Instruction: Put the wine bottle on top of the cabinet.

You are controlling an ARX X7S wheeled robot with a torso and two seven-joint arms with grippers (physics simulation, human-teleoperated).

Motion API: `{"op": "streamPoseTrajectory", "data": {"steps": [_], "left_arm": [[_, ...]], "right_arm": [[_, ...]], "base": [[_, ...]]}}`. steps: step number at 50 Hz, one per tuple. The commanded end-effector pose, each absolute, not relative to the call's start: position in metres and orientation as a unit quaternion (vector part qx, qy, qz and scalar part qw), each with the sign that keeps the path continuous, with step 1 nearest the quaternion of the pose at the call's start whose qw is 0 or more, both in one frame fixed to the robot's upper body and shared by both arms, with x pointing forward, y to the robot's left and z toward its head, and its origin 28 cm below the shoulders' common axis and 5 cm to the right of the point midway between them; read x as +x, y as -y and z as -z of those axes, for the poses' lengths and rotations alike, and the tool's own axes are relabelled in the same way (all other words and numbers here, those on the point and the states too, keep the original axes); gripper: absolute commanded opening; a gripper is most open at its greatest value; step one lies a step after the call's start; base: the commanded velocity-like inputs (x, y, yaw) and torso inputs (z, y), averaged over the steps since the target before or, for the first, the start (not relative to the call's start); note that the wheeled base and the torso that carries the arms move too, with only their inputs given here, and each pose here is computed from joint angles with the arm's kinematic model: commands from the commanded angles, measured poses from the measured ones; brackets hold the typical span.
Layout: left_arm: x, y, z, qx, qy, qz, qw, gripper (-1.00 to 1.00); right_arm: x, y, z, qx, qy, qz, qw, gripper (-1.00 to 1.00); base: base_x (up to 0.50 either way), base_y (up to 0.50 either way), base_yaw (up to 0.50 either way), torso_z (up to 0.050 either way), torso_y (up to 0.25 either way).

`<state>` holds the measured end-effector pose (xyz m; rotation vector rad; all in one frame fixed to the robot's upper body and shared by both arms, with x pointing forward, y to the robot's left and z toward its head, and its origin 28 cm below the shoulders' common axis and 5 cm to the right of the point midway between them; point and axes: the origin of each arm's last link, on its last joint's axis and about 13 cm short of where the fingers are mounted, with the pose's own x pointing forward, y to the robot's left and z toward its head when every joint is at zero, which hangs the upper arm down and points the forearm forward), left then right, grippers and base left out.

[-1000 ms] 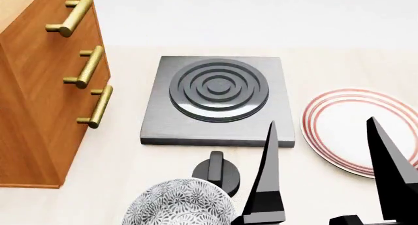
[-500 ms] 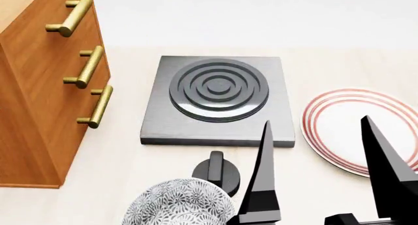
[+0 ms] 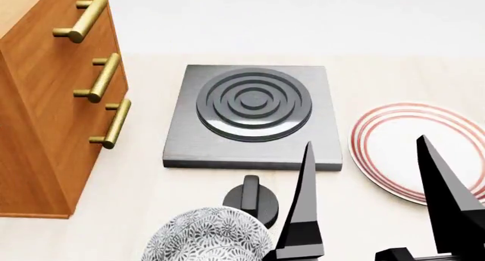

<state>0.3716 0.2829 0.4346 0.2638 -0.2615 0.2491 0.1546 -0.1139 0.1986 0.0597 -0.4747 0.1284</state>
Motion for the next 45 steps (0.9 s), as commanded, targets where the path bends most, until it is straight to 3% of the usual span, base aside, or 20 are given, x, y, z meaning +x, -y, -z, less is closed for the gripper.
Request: {"op": "streamPoseTrajectory", "data": {"steps": [1, 45], "left_arm": [[0.368, -0.287, -0.435, 0.100, 0.093, -0.140, 0.981, -1.00], [0.372, -0.289, -0.402, 0.060, 0.030, -0.109, 0.992, -1.00]], "right_arm": [[0.155, 0.113, -0.199, 0.027, 0.234, -0.065, 0.970, 1.00], [0.156, 0.112, -0.196, 0.030, 0.229, -0.065, 0.971, 1.00]], "base": [[0.00, 0.00, 0.00, 0.000, 0.000], [0.00, 0.00, 0.00, 0.000, 0.001]]}}
